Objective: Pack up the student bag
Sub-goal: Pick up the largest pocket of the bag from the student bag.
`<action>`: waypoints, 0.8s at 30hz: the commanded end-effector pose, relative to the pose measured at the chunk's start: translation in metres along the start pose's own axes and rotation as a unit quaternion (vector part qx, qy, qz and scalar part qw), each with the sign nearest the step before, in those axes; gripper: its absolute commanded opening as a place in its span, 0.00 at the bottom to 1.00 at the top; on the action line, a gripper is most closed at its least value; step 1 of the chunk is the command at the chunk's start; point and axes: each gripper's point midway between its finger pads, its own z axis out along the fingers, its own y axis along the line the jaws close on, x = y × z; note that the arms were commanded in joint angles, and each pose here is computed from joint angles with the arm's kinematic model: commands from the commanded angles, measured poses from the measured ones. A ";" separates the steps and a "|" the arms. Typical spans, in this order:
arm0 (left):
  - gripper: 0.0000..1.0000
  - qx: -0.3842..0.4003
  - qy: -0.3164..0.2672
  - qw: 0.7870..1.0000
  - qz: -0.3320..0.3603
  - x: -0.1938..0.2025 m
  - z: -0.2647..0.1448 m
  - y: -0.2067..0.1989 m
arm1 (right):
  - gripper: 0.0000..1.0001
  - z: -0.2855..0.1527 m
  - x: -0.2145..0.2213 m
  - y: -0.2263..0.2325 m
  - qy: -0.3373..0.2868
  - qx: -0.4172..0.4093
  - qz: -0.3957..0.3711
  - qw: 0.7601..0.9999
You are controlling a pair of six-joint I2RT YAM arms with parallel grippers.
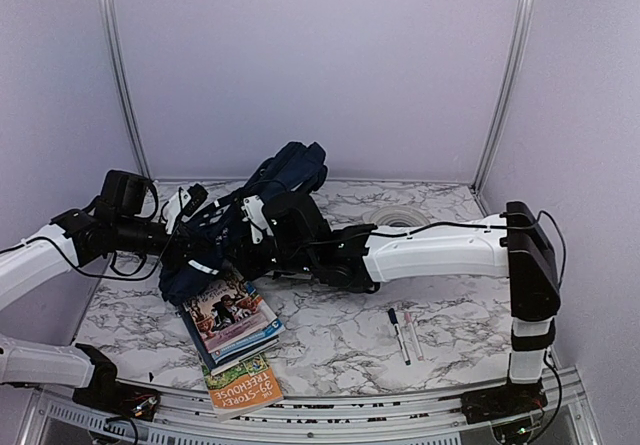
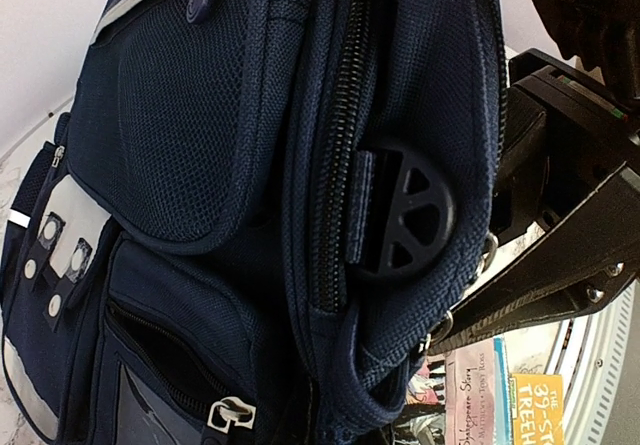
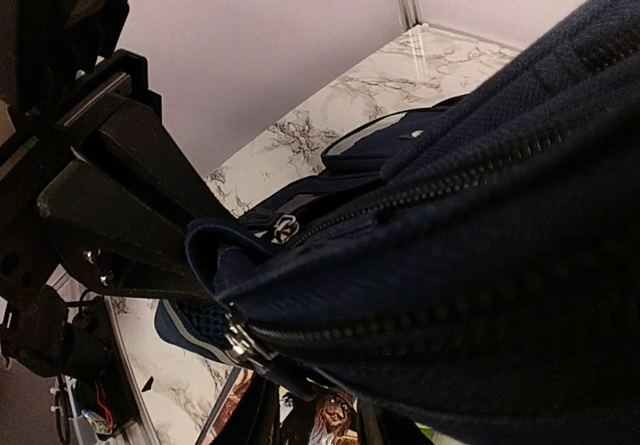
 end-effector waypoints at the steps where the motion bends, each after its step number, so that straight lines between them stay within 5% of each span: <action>1: 0.00 0.034 -0.082 0.995 0.041 -0.040 -0.013 -0.016 | 0.24 -0.004 -0.046 -0.006 -0.069 0.007 0.039 0.997; 15: 0.00 0.036 -0.076 0.996 0.038 -0.037 -0.009 -0.015 | 0.29 -0.015 -0.065 0.010 -0.078 -0.029 0.063 0.995; 24: 0.00 0.035 -0.072 0.996 0.035 -0.035 -0.007 -0.014 | 0.11 -0.024 -0.069 0.024 -0.075 -0.064 0.118 0.988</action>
